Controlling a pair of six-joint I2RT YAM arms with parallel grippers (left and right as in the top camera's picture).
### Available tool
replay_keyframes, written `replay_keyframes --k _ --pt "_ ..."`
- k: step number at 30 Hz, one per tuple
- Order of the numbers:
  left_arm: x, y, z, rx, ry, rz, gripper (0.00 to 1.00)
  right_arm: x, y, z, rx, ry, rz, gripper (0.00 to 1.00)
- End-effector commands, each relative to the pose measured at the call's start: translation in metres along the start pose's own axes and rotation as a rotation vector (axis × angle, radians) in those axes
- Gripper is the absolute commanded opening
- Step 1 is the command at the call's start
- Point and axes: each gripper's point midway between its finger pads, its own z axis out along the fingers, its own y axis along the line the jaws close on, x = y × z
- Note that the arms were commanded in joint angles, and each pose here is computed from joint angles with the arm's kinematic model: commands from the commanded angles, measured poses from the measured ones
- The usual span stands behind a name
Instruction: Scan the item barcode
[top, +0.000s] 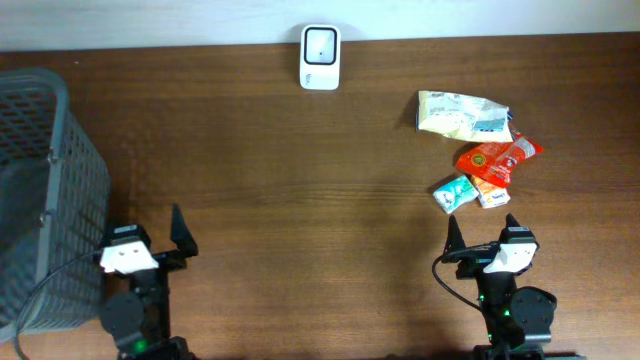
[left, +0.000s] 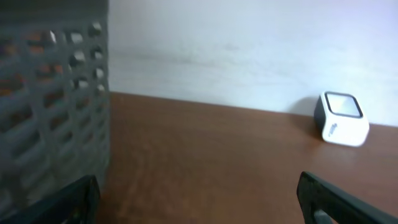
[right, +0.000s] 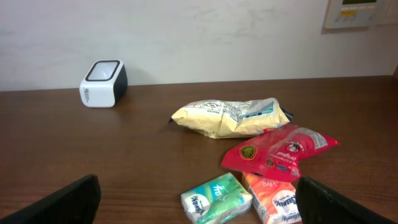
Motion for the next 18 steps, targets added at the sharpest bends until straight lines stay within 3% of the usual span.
replay_keyframes --k 1,5,13,18 --pt "0.016 -0.002 -0.001 -0.011 0.038 0.008 0.99 0.003 0.003 0.000 -0.018 0.009 0.003 0.99" --pt "0.032 0.002 -0.002 -0.059 0.100 0.006 0.99 0.003 0.003 0.000 -0.018 0.009 0.003 0.99" --pt "0.051 -0.007 -0.004 -0.016 0.176 -0.016 0.99 0.003 0.003 0.000 -0.018 0.009 0.003 0.99" --pt "0.089 -0.006 -0.014 -0.026 0.339 -0.030 0.99 0.003 0.003 0.000 -0.018 0.009 0.003 0.99"
